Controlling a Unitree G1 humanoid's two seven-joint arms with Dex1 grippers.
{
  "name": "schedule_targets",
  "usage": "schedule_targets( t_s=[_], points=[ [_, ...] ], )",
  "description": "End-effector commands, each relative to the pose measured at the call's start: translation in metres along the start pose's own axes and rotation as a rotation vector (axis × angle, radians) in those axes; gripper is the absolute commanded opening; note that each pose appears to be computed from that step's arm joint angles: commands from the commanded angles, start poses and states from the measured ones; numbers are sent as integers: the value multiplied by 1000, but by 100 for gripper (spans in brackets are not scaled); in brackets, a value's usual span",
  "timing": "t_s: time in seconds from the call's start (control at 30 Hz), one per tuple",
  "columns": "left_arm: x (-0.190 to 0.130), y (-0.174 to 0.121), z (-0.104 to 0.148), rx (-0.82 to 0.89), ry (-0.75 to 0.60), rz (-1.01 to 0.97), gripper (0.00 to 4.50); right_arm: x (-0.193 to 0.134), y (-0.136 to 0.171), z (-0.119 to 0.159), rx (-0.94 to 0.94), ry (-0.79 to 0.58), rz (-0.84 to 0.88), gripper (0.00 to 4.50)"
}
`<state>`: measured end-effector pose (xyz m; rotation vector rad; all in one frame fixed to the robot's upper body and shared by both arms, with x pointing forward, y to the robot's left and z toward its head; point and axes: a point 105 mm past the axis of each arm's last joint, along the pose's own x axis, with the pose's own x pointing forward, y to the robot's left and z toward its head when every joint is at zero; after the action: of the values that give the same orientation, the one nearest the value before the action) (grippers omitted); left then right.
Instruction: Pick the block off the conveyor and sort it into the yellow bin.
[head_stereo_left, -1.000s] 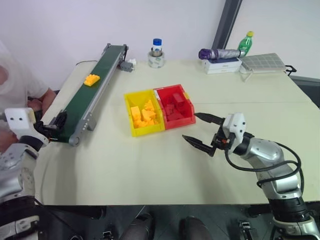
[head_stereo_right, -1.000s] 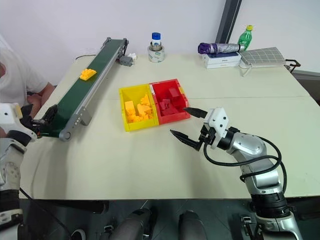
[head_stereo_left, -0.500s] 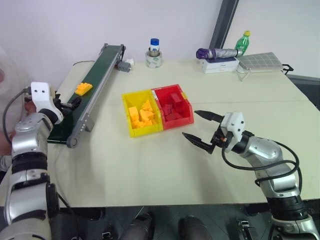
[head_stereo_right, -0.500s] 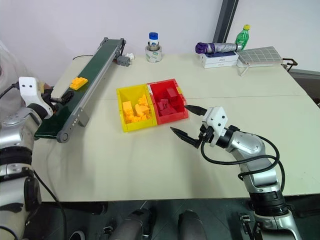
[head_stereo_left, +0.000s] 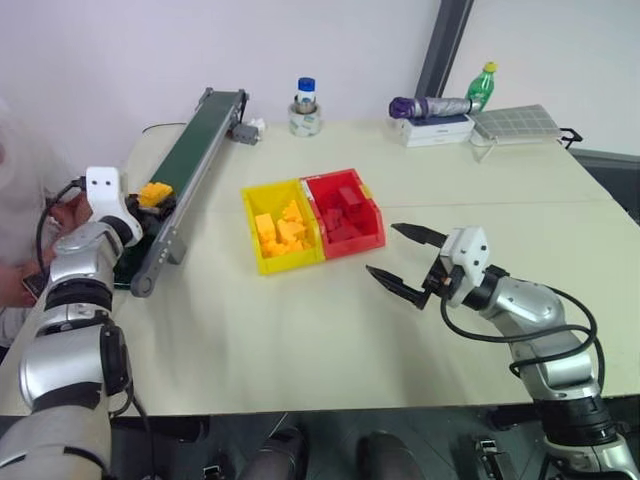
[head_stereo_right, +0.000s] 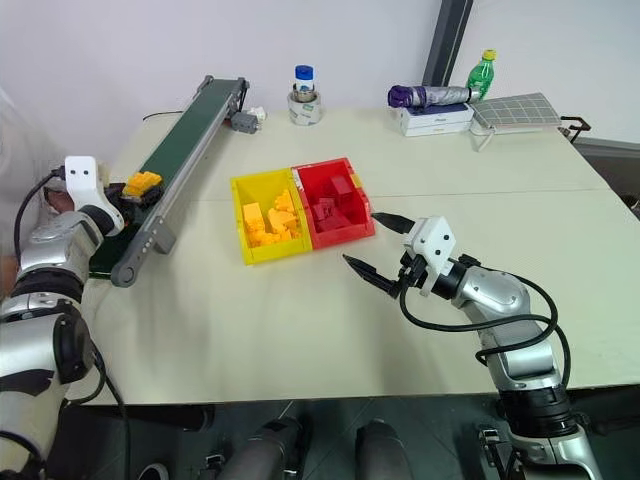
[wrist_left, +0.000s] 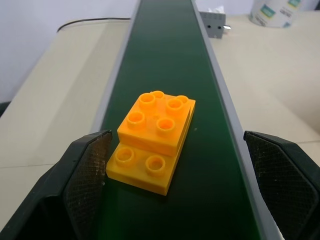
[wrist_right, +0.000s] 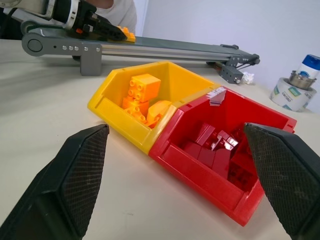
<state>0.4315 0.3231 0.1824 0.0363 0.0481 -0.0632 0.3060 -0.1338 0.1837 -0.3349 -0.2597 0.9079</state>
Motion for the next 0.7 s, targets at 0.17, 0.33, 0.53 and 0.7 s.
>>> schedule_targets(
  t_s=[0.17,0.33,0.53,0.7],
  points=[
    [-2,2,14,2,-48,-20,365,-3,0,11,-51,-30,-10,450],
    [-4,6,13,-4,-48,-7,130,-3,-1,11,-58,-29,-16,450],
    [-16,3,38,-31,-203,-59,130,-4,-3,11,-68,-26,-27,450],
    [-37,-50,59,-60,-303,-256,130,-7,-6,11,-69,-24,-34,450]
  ],
)
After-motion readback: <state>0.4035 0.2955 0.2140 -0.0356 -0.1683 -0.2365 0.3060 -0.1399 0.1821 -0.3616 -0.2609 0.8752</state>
